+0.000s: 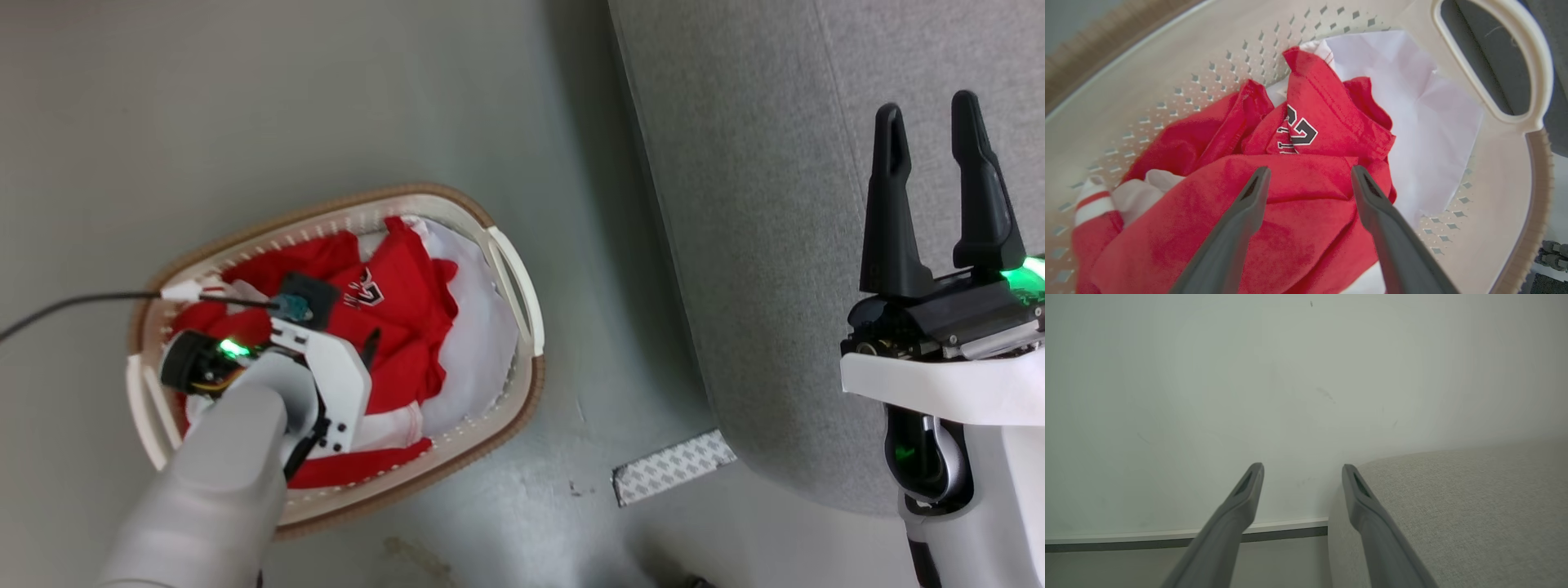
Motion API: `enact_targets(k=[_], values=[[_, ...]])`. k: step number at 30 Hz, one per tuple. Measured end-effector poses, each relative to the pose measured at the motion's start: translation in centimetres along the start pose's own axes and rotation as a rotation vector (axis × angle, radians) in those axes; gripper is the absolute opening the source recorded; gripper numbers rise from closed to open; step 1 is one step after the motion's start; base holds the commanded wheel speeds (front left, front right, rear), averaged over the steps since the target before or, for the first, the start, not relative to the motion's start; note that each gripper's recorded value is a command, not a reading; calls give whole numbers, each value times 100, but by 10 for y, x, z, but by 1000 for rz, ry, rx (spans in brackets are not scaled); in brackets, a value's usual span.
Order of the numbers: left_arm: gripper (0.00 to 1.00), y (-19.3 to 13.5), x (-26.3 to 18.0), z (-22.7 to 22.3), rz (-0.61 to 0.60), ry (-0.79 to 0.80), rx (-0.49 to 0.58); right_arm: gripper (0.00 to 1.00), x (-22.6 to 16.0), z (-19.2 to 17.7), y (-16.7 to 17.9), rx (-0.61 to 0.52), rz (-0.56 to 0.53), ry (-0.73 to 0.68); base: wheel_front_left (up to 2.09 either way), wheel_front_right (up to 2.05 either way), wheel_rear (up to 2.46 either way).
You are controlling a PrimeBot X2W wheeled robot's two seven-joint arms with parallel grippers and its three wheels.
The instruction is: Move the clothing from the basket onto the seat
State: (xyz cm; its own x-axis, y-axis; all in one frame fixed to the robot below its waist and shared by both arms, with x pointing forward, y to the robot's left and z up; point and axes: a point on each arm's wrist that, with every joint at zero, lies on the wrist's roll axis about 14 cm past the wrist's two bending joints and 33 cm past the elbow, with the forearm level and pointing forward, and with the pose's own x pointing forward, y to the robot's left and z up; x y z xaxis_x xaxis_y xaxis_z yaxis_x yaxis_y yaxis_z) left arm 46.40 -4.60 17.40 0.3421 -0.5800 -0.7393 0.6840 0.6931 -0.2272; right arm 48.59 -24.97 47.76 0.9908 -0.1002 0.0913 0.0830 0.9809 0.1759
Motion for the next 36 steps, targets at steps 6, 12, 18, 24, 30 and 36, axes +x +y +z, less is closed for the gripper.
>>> enact_targets(k=[6,12,18,24,30,36], values=[[100,5,29,-34,-31,126,24,100,5,-22,-9,-14,-15,44,0,0,0],[100,9,39,-78,-47,299,63,100,4,-38,-17,-27,-35,84,0,0,0],[100,8,35,-100,-61,418,134,100,7,-42,-16,-26,-30,89,0,0,0],[0,6,32,-100,-66,434,160,100,8,-40,-16,-27,-28,83,0,0,0],[0,0,24,-81,-66,374,189,100,7,-24,-15,-31,-27,53,0,0,0],[0,-13,3,-48,-58,265,177,100,4,7,-8,-44,-11,-11,0,0,0]])
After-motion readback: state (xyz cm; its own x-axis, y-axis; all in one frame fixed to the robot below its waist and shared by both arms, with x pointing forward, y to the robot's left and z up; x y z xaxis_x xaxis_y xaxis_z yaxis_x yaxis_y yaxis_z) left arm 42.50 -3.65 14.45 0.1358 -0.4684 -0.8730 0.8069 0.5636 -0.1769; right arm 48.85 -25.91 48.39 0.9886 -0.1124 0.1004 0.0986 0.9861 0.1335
